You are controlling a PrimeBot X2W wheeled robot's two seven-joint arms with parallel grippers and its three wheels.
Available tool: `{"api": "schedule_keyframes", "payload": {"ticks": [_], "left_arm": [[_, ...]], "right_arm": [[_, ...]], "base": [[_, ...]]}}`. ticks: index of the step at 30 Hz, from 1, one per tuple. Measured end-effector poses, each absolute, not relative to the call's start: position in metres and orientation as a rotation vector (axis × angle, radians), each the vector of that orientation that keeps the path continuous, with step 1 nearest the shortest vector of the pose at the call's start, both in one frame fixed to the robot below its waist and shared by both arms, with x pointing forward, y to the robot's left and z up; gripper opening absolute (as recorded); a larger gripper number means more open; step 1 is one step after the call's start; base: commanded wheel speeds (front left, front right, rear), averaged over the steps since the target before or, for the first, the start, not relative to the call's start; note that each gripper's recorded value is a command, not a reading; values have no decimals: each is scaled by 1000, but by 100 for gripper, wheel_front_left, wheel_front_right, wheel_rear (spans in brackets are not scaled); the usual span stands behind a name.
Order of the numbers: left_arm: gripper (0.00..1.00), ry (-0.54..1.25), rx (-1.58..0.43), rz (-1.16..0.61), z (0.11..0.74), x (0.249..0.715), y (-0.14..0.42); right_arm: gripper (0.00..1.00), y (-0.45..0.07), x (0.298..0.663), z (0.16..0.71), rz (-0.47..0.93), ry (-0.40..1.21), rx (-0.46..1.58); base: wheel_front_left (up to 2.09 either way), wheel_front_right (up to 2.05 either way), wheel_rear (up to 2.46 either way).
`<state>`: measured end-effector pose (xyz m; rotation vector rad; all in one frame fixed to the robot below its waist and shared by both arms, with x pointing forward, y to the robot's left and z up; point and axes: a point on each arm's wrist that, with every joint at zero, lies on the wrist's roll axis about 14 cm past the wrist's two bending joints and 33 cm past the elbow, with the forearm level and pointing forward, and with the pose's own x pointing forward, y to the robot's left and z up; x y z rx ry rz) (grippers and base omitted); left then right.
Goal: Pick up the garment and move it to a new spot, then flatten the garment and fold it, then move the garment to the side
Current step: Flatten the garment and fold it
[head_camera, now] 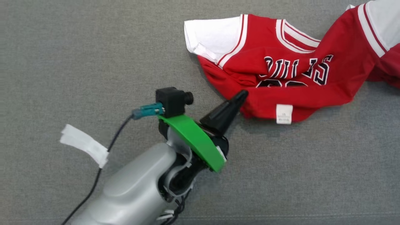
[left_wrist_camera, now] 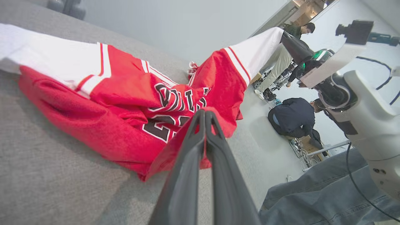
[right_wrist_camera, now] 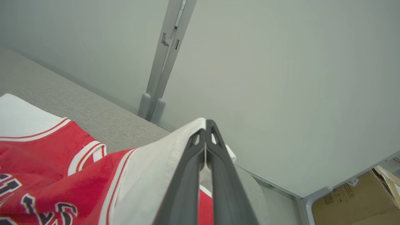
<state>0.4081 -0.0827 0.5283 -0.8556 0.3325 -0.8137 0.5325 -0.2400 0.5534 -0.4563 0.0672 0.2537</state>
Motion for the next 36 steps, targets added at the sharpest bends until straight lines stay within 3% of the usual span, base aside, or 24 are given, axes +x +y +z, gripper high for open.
{"api": "schedule_keyframes", "payload": {"ticks": [7,12,17,21,28,32,36], "left_arm": [[0,136,-865,-725,579,433,-19],[0,34,-740,-603,601,455,43],[0,-155,-602,-484,671,470,117],[0,-314,-535,-470,737,457,152],[0,-444,-523,-536,804,412,167],[0,-459,-524,-580,824,395,169],[0,-322,-549,-576,800,403,169]], "right_arm": [[0,-216,538,627,270,-153,-437],[0,-200,535,659,304,-237,-426],[0,-170,522,723,356,-427,-399],[0,-162,501,783,359,-603,-356],[0,-154,455,842,389,-785,-243],[0,-155,439,848,417,-784,-175],[0,-165,445,821,398,-659,-167]], "base": [[0,0,0],[0,0,0],[0,0,0],[0,0,0],[0,0,0],[0,0,0],[0,0,0]]}}
